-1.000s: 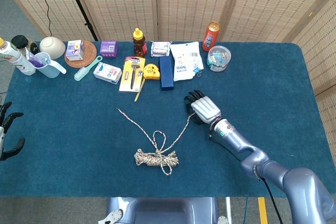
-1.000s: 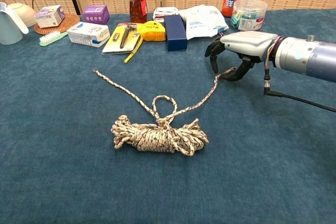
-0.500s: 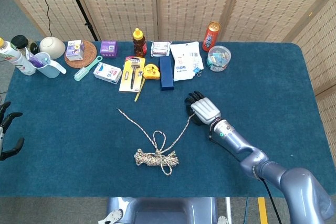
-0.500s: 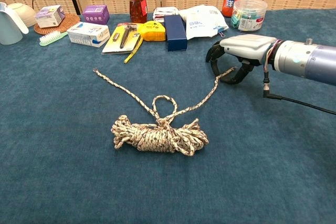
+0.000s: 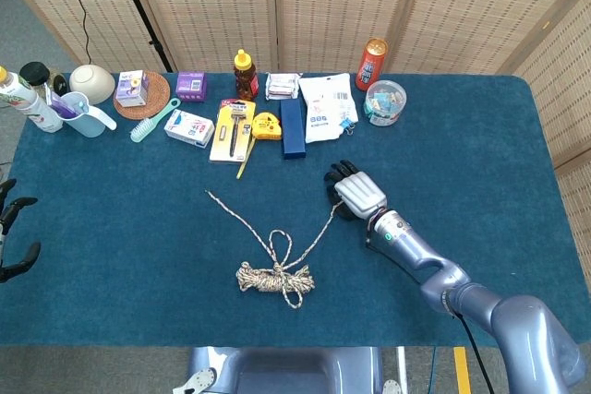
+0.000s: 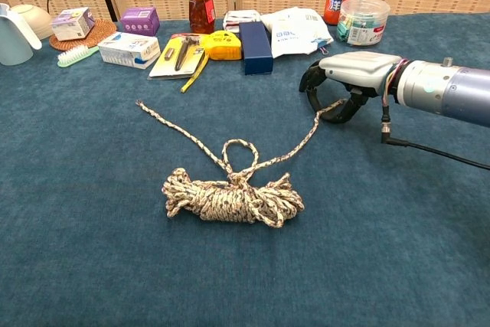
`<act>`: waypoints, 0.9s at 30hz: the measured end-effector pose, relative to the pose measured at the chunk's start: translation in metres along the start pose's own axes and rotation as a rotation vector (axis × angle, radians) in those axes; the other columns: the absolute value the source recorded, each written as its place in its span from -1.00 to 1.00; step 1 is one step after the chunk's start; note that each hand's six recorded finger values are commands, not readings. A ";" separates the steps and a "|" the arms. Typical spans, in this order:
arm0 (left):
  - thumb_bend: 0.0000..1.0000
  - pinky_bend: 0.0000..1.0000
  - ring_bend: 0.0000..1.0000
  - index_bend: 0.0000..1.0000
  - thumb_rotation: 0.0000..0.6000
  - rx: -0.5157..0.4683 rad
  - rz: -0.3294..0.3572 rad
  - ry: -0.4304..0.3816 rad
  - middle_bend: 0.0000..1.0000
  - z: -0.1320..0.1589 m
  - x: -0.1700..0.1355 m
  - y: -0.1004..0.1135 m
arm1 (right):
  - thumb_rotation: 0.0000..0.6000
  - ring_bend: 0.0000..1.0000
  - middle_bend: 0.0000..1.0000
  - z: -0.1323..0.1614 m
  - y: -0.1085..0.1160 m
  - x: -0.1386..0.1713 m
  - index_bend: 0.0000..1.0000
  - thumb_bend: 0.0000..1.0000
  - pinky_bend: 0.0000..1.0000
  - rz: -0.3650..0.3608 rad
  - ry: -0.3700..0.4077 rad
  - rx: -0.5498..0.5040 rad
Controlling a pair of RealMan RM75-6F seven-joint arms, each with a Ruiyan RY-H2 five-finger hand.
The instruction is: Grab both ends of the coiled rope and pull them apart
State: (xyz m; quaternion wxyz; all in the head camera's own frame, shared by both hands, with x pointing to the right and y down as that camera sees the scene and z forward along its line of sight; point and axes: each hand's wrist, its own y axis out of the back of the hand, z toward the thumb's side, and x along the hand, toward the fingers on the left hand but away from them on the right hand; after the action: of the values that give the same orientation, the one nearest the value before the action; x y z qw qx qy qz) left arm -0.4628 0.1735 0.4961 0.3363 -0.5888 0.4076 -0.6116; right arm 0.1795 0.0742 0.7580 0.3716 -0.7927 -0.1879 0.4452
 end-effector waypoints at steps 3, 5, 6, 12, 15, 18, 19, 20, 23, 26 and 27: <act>-0.35 -1.00 -0.96 -0.55 1.00 0.001 0.000 -0.001 -0.88 0.000 0.000 0.000 | 1.00 -0.81 -0.50 0.001 0.001 0.000 0.10 -0.10 -0.94 -0.002 0.002 0.001; -0.35 -1.00 -0.96 -0.55 1.00 0.001 0.000 -0.002 -0.88 0.000 0.000 0.000 | 1.00 -0.80 -0.50 0.001 0.002 0.000 0.11 -0.10 -0.94 -0.003 0.005 0.001; -0.35 -1.00 -0.96 -0.55 1.00 0.001 0.001 -0.003 -0.88 0.001 0.000 0.000 | 1.00 -0.80 -0.50 0.002 0.002 0.000 0.11 -0.10 -0.94 -0.004 0.006 0.001; -0.35 -1.00 -0.96 -0.55 1.00 0.003 0.003 -0.004 -0.88 0.001 0.000 0.000 | 1.00 -0.79 -0.48 0.005 0.003 -0.001 0.13 -0.10 -0.94 -0.003 0.010 -0.008; -0.34 -1.00 -0.96 -0.55 1.00 0.002 0.004 -0.003 -0.88 0.001 0.000 0.001 | 1.00 -0.77 -0.46 0.006 0.003 -0.001 0.15 -0.10 -0.93 -0.004 0.009 -0.011; -0.35 -1.00 -0.96 -0.56 1.00 0.003 0.004 -0.004 -0.88 0.001 0.000 0.001 | 1.00 -0.75 -0.44 0.006 0.004 -0.001 0.17 -0.10 -0.92 -0.007 0.009 -0.015; -0.35 -1.00 -0.96 -0.56 1.00 0.004 0.003 -0.006 -0.88 0.001 0.000 0.001 | 1.00 -0.75 -0.43 0.006 0.005 0.000 0.17 -0.10 -0.92 -0.010 0.009 -0.017; -0.35 -1.00 -0.96 -0.56 1.00 0.004 0.001 -0.009 -0.88 0.002 0.001 0.000 | 1.00 -0.74 -0.43 0.006 0.005 0.000 0.18 -0.10 -0.92 -0.012 0.010 -0.019; -0.35 -1.00 -0.96 -0.56 1.00 0.007 -0.007 -0.024 -0.88 0.005 0.002 -0.001 | 1.00 -0.74 -0.41 0.007 0.009 0.002 0.19 -0.10 -0.91 -0.022 0.012 -0.027; -0.35 -1.00 -0.95 -0.55 1.00 0.016 -0.016 -0.060 -0.88 0.013 0.005 -0.004 | 1.00 -0.73 -0.40 0.008 0.014 0.005 0.20 -0.10 -0.91 -0.041 0.017 -0.040; -0.35 -1.00 -0.95 -0.54 1.00 0.020 -0.019 -0.073 -0.88 0.016 0.007 -0.005 | 1.00 -0.73 -0.40 0.008 0.016 0.007 0.20 -0.10 -0.91 -0.047 0.020 -0.045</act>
State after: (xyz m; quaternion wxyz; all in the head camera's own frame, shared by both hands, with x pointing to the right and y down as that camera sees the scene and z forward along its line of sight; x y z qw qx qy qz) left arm -0.4471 0.1678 0.5032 0.3509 -0.6111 0.3832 -0.5972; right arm 0.1754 0.0717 0.7394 0.3657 -0.8006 -0.2126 0.4243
